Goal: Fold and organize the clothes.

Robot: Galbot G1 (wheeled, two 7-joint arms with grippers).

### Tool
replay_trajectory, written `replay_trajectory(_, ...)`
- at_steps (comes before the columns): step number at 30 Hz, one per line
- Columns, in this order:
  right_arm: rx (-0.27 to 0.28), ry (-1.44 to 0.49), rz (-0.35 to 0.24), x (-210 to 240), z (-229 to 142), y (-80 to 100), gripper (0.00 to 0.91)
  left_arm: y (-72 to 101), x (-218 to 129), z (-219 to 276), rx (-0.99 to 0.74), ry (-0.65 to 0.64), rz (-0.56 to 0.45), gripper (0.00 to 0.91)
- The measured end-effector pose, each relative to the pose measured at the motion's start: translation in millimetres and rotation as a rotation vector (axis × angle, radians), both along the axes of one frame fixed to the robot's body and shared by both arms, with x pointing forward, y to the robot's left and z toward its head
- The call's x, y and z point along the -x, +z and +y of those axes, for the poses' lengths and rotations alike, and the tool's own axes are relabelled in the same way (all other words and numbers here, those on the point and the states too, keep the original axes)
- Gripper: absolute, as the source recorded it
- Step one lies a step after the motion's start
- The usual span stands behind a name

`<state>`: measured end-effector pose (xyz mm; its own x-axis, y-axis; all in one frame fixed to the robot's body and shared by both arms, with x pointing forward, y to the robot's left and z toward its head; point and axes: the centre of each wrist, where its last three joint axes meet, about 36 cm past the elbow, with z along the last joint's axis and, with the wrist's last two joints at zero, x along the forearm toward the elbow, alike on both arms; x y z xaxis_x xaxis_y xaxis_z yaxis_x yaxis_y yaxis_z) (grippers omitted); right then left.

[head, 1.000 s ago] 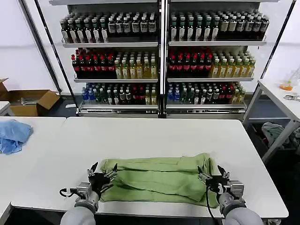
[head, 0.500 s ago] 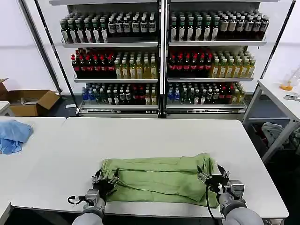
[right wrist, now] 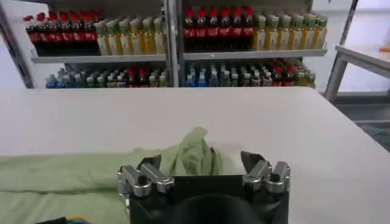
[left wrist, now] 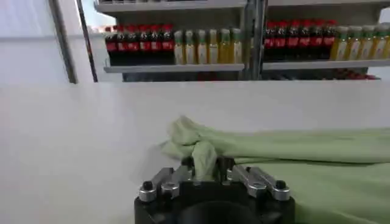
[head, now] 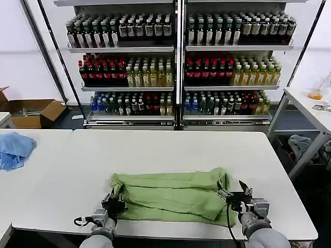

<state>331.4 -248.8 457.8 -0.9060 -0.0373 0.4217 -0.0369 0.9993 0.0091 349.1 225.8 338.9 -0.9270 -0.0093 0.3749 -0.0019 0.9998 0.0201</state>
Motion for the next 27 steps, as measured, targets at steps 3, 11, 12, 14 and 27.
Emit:
replay_trajectory(3,0.0,0.002,-0.005,-2,0,1.6,0.907,2.6,-1,8,0.006,0.006,-0.007,0.02)
replay_trajectory(11,-0.002,0.005,-0.019,-5,-1,5.9,0.907,24.4,-16,57,-0.024,0.053,-0.063,0.02)
replay_trajectory(12,-0.002,0.005,-0.02,-6,-1,6.0,0.907,28.0,-19,66,-0.03,0.063,-0.07,0.02)
replay_trajectory(14,-0.003,0.006,-0.02,-7,-1,5.8,0.907,36.6,-25,83,-0.04,0.08,-0.086,0.02)
replay_trajectory(27,0.006,0.009,-0.019,-13,-5,4.9,0.907,110.1,-38,121,0.137,0.053,-0.139,0.02)
